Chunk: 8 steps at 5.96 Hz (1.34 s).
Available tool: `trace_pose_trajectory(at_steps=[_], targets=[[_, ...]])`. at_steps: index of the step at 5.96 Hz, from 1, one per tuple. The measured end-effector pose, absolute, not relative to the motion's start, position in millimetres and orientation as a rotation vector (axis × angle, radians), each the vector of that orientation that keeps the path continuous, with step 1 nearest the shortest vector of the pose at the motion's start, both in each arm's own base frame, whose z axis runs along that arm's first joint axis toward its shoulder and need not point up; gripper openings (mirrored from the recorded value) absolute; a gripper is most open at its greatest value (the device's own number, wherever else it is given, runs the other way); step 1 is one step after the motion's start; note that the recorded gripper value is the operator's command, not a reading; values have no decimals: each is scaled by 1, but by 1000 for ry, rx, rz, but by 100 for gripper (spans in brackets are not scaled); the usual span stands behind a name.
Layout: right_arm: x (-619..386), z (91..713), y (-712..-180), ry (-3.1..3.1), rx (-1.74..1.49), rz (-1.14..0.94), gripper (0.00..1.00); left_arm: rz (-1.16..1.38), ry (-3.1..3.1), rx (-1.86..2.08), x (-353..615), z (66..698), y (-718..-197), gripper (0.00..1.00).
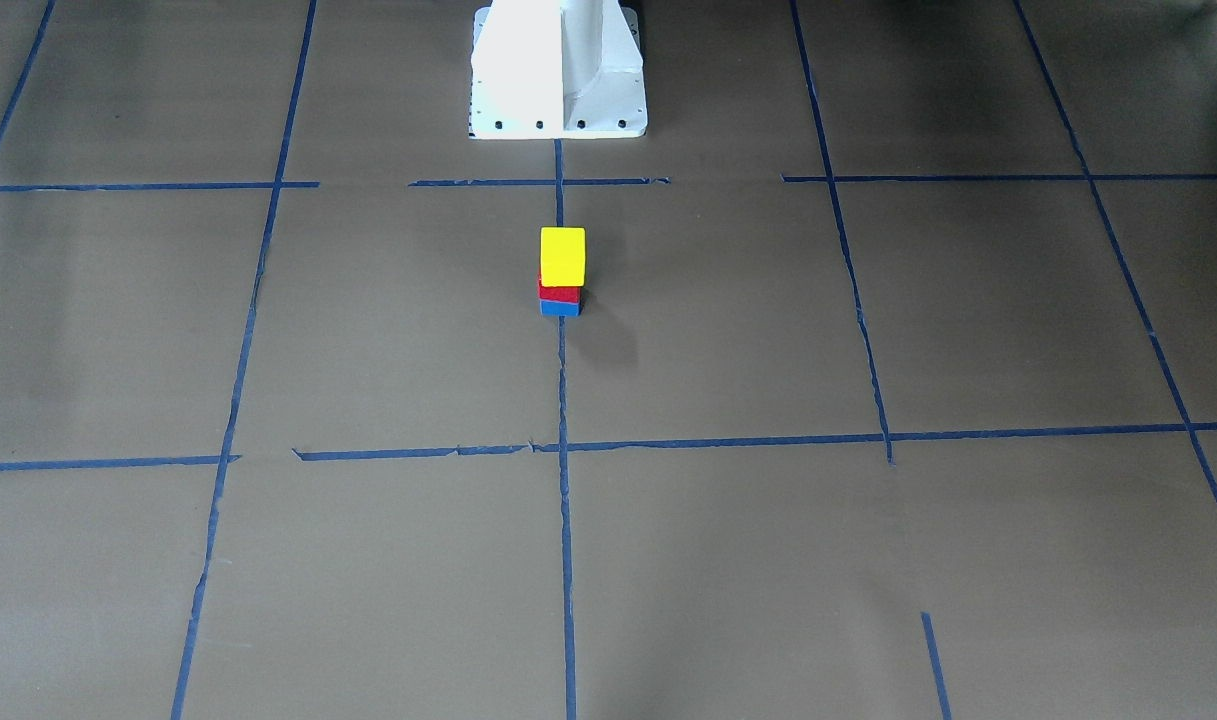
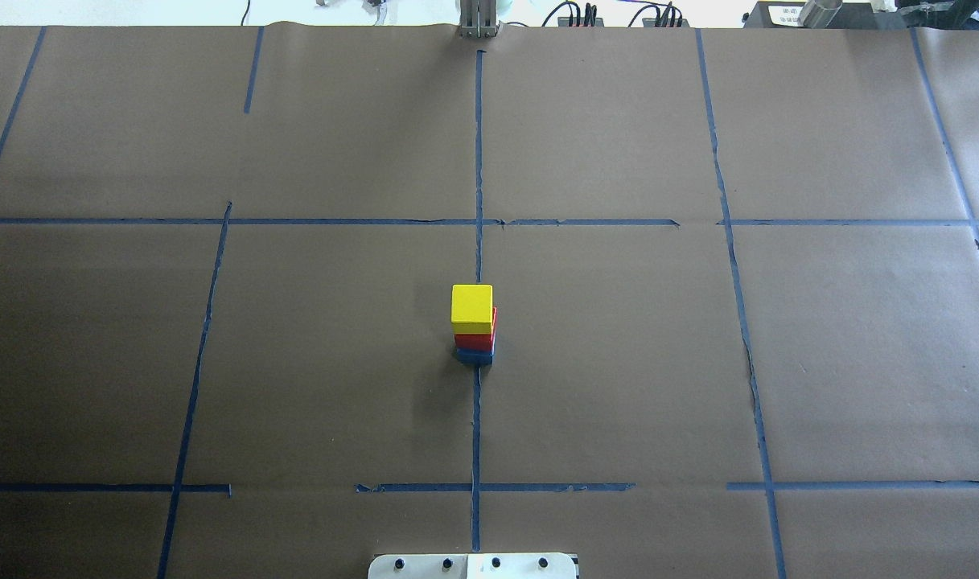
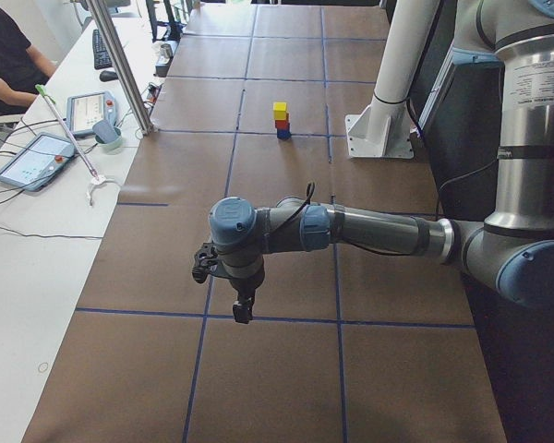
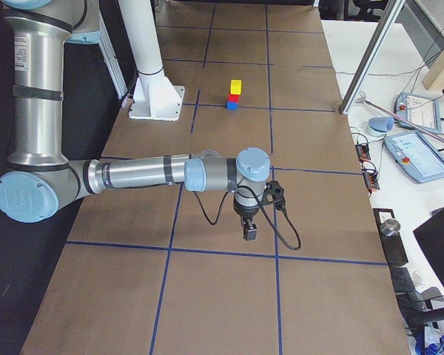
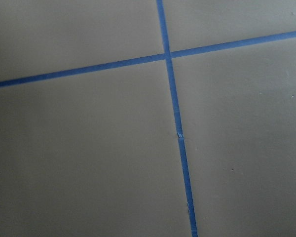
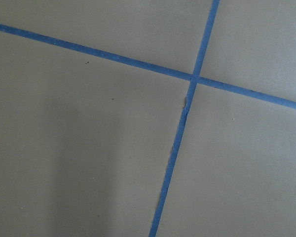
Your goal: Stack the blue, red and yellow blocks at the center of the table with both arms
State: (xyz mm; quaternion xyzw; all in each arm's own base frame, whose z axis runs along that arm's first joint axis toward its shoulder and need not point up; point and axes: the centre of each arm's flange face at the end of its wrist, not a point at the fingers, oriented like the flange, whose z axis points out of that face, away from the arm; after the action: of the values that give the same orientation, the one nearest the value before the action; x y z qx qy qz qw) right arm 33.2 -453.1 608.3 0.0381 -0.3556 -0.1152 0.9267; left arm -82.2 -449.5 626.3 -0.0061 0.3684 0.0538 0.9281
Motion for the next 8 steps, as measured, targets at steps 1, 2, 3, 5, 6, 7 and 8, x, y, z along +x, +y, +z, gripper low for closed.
trace_pose_trajectory(at_steps=[1,2,3,5,6,7,8], targets=[[34,611,-448,-732,69,-230,100,103,755,-22,-82,631,-446,100],[34,608,-449,-735,74,-229,100,102,755,-20,-81,632,-445,100],[34,605,-450,-737,78,-228,100,101,758,-18,-81,635,-443,100],[31,602,-451,-782,77,-222,100,121,760,-14,-74,640,-443,100],[30,601,-451,-798,80,-221,100,134,759,6,-72,636,-445,100],[30,602,-451,-800,78,-220,100,139,758,13,-71,635,-446,100],[30,603,-451,-800,76,-220,100,142,758,18,-71,632,-446,100]])
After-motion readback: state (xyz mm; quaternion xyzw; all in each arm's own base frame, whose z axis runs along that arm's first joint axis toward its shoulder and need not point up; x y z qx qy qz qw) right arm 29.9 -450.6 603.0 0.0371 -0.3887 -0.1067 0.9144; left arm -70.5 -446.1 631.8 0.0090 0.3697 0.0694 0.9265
